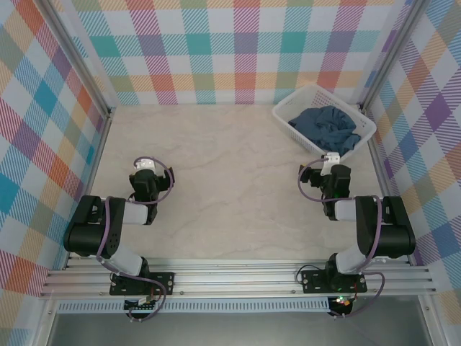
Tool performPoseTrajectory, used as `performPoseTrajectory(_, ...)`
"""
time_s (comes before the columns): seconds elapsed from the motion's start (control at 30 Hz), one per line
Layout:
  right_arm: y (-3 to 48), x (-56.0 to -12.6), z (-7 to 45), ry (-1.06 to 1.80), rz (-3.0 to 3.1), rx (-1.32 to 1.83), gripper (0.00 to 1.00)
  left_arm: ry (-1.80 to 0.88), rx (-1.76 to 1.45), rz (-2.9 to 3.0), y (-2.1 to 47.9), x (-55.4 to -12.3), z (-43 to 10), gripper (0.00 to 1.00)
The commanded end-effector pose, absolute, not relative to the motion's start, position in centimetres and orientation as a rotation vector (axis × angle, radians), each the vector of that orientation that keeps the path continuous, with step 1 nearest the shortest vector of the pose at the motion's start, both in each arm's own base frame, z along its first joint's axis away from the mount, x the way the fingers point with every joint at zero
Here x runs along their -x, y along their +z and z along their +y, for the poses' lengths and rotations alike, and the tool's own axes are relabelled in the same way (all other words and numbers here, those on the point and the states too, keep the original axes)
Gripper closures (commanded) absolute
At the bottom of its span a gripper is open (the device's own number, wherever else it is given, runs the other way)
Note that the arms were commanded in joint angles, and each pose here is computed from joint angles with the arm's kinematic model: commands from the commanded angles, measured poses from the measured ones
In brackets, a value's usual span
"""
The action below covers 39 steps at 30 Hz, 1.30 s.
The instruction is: Fold and stack the t-shirts
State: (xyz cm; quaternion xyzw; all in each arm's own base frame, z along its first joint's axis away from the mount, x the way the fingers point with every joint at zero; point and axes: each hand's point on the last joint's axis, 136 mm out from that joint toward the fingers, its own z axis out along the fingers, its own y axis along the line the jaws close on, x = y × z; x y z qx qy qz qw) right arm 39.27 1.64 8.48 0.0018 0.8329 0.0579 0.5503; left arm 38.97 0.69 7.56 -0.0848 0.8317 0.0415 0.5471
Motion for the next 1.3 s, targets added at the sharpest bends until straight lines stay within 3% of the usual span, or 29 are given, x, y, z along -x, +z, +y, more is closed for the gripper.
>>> performPoseTrajectory(0.0,9.2,-39.8,2.2,0.143,1.948,0.040,0.00,0.090,0.191,1.953,8.2,-39.4,0.5,0.00)
performPoseTrajectory(0.53,9.4,-39.5,2.2,0.145,1.932,0.043,0.00,0.087,0.190,1.948,8.3,-39.3,0.5,0.00)
performPoseTrajectory(0.77,13.8,-35.9,2.9,0.106,1.839,0.036,0.00,0.166,0.230,1.787,12.5,-35.5,0.8,0.00)
performPoseTrajectory(0.93,20.4,-32.5,2.4,0.053,1.793,-0.085,0.00,0.135,0.244,1.692,18.4,-33.3,0.0,0.00)
performPoseTrajectory(1.03,27.6,-31.6,2.6,0.097,1.777,-0.169,0.00,0.097,0.140,1.600,25.3,-33.0,-2.0,0.00)
performPoseTrajectory(1.13,31.5,-32.5,5.9,0.295,1.951,-0.105,0.00,0.020,0.167,1.551,32.3,-33.6,-3.0,0.00)
performPoseTrajectory(1.27,32.5,-36.8,4.9,0.435,2.033,-0.398,0.00,-0.017,0.487,1.827,34.7,-35.1,-1.4,0.00)
